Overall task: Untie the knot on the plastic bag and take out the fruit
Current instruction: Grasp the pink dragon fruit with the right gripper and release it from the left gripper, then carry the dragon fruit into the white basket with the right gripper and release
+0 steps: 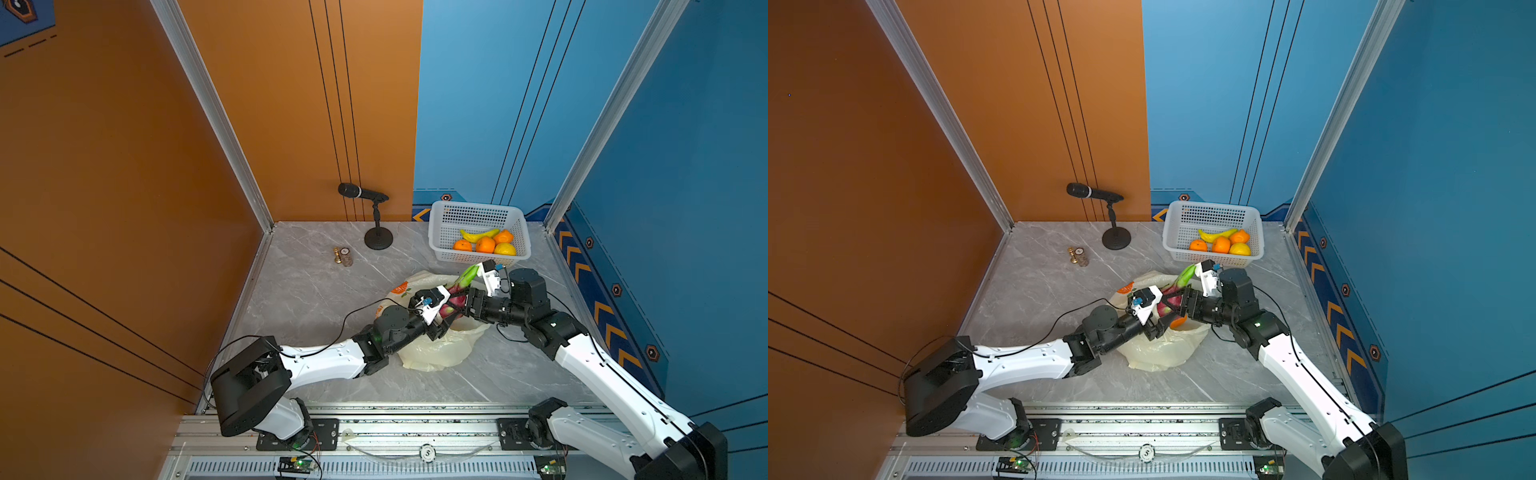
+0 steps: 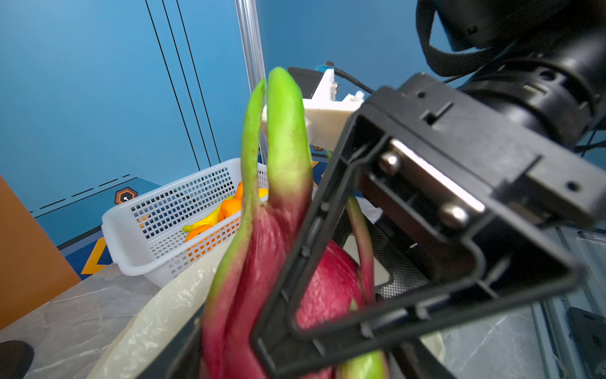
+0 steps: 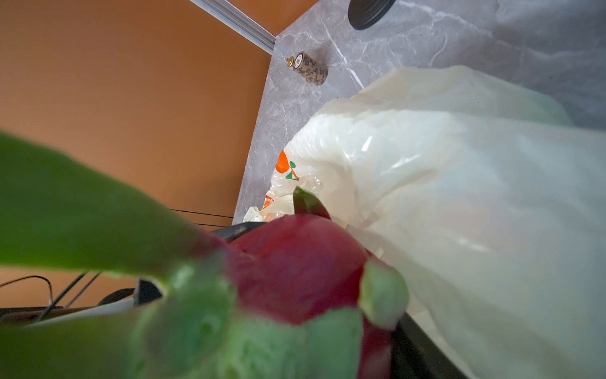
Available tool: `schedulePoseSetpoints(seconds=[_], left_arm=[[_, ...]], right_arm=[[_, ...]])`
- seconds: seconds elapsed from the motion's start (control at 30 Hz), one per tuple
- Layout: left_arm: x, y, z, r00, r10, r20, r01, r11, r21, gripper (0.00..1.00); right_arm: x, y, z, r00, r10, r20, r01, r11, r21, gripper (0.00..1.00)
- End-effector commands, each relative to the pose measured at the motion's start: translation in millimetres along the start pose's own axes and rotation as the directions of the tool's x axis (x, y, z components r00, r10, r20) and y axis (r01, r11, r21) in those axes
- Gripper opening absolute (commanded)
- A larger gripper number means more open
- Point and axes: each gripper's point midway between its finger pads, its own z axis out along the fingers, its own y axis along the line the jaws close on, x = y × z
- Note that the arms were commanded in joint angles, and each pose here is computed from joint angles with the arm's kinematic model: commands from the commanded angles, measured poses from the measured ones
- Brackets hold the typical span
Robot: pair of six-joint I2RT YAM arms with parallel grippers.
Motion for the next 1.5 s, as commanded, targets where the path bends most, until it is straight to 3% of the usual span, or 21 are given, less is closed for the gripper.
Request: schedulePoseSetpoints(seconds=[0.0, 0.1, 0.3, 0.7, 0.87, 0.97, 1.07, 1.2, 1.47], left_arm=[[-45, -16, -5, 0.991, 0.009, 0.133, -0.018, 0.997, 0.069, 0.74], [-37, -5, -10, 0.995, 0.003, 0.098, -0.005, 1.000, 0.022, 0.97], [-18, 11, -24, 0.999, -0.016, 0.033, 0.017, 0.999, -0.037, 0.97], [40, 59, -45, 0.976, -0.104, -0.191, 0.052, 0.964, -0.260, 0.99], [55, 70, -50, 0.962, -0.160, -0.223, 0.088, 0.949, -0.303, 0.99], [65, 81, -54, 0.949, -0.207, -0.238, 0.116, 0.931, -0.347, 0.92], [80, 96, -63, 0.928, -0.272, -0.255, 0.151, 0.900, -0.410, 0.88], [98, 117, -81, 0.906, -0.334, -0.259, 0.173, 0.851, -0.495, 0.75], [101, 157, -125, 0.879, -0.382, -0.286, 0.136, 0.775, -0.617, 0.71]], right_arm=[[8, 12, 3, 0.999, -0.008, -0.034, 0.007, 0.999, -0.051, 0.55], [-3, 17, -9, 0.999, -0.024, 0.023, 0.025, 0.999, -0.048, 0.52], [-33, 26, -34, 0.989, -0.028, 0.144, 0.038, 0.997, -0.062, 0.52], [-125, 77, -50, 0.928, 0.001, 0.372, 0.101, 0.962, -0.255, 0.50], [-161, 57, -38, 0.906, -0.064, 0.418, 0.120, 0.987, -0.110, 0.49], [-179, 26, -19, 0.907, -0.137, 0.397, 0.134, 0.990, 0.035, 0.49], [-201, -5, -1, 0.908, -0.148, 0.392, 0.115, 0.988, 0.107, 0.47], [-228, -49, 23, 0.909, -0.185, 0.373, 0.100, 0.967, 0.235, 0.46], [-249, -128, 72, 0.943, -0.158, 0.293, 0.041, 0.928, 0.370, 0.46]])
